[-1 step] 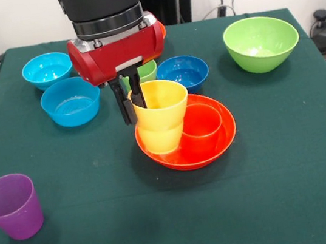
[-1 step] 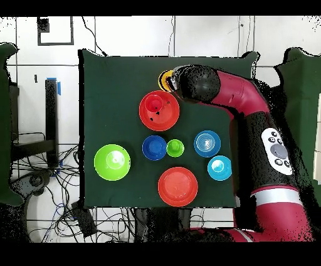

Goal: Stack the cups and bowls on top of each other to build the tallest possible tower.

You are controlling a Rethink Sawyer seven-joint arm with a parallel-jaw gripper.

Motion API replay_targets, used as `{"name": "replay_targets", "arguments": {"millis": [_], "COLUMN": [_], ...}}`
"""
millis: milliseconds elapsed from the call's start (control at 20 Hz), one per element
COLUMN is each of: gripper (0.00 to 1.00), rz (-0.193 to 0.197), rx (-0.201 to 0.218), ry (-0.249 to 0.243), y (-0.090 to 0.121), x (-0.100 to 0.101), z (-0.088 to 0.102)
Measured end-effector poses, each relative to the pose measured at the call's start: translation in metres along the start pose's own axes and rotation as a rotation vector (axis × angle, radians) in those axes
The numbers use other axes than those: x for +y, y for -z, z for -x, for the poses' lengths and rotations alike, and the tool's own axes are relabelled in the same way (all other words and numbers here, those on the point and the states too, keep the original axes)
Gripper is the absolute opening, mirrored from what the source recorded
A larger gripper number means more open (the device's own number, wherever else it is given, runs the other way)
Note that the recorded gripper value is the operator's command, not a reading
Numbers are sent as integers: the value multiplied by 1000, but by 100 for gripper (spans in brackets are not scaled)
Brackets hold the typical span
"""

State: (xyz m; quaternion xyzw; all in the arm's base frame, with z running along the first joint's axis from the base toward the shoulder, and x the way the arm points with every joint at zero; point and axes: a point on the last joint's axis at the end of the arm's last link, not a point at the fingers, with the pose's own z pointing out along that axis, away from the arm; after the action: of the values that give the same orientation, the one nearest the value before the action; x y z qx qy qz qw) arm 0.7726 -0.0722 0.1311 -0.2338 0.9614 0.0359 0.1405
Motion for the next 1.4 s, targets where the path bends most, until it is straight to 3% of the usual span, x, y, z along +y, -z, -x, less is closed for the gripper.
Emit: {"name": "replay_targets", "arguments": {"millis": [1400], "gripper": [0], "rz": [4], "rx": [3], "ry": [-4], "y": [-3], "x": [-1], "z": [-3]}}
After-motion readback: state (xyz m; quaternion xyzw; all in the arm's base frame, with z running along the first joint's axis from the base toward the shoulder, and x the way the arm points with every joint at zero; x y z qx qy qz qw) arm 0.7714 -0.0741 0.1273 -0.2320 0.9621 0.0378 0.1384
